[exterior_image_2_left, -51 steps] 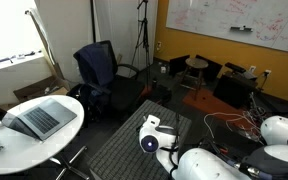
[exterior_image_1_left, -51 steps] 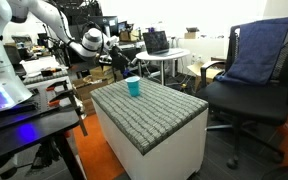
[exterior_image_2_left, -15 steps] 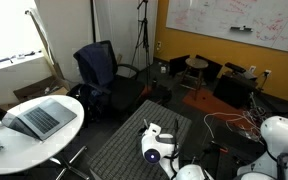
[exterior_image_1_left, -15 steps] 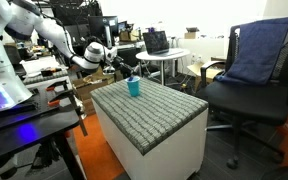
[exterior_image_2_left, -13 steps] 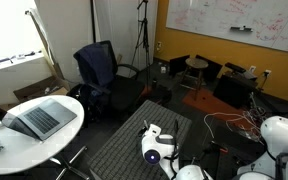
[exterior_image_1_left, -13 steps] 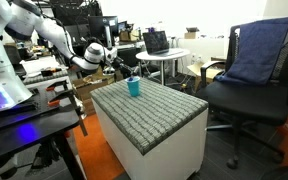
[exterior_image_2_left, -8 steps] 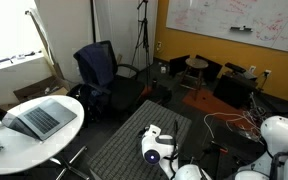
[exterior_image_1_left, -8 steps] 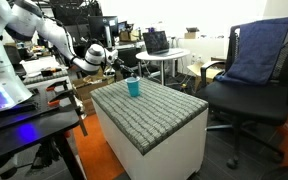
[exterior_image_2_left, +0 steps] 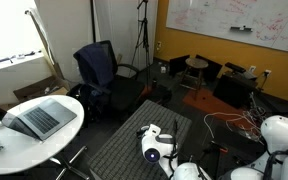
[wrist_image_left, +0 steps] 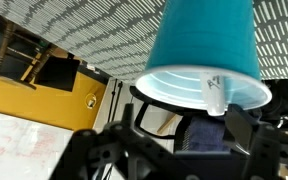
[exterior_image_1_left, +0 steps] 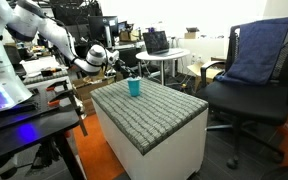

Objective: Put the marker inside the blue cup

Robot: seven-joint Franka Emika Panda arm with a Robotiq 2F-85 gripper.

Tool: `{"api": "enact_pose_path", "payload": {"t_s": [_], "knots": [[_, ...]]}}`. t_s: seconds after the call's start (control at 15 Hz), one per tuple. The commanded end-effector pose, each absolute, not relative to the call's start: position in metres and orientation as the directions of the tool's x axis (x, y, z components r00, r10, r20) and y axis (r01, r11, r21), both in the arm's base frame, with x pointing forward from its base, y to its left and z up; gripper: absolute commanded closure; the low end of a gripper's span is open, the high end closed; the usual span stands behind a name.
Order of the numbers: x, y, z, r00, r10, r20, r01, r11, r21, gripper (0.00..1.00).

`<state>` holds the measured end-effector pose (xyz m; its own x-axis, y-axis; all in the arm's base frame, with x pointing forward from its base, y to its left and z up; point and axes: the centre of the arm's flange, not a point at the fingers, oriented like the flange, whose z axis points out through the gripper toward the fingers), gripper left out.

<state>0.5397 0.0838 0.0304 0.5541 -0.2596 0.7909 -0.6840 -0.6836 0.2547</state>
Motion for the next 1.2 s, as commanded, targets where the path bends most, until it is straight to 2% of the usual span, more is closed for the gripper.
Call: {"api": "enact_pose_path", "payload": {"t_s": [0.0, 1.13], "knots": [[0.539, 0.084, 0.034, 0.541, -0.267, 0.798, -0.685, -0.69, 0.234, 0.0], [0.502, 0.095, 0.081, 0.555, -0.307, 0.774, -0.691, -0.688, 0.223, 0.0]]}}
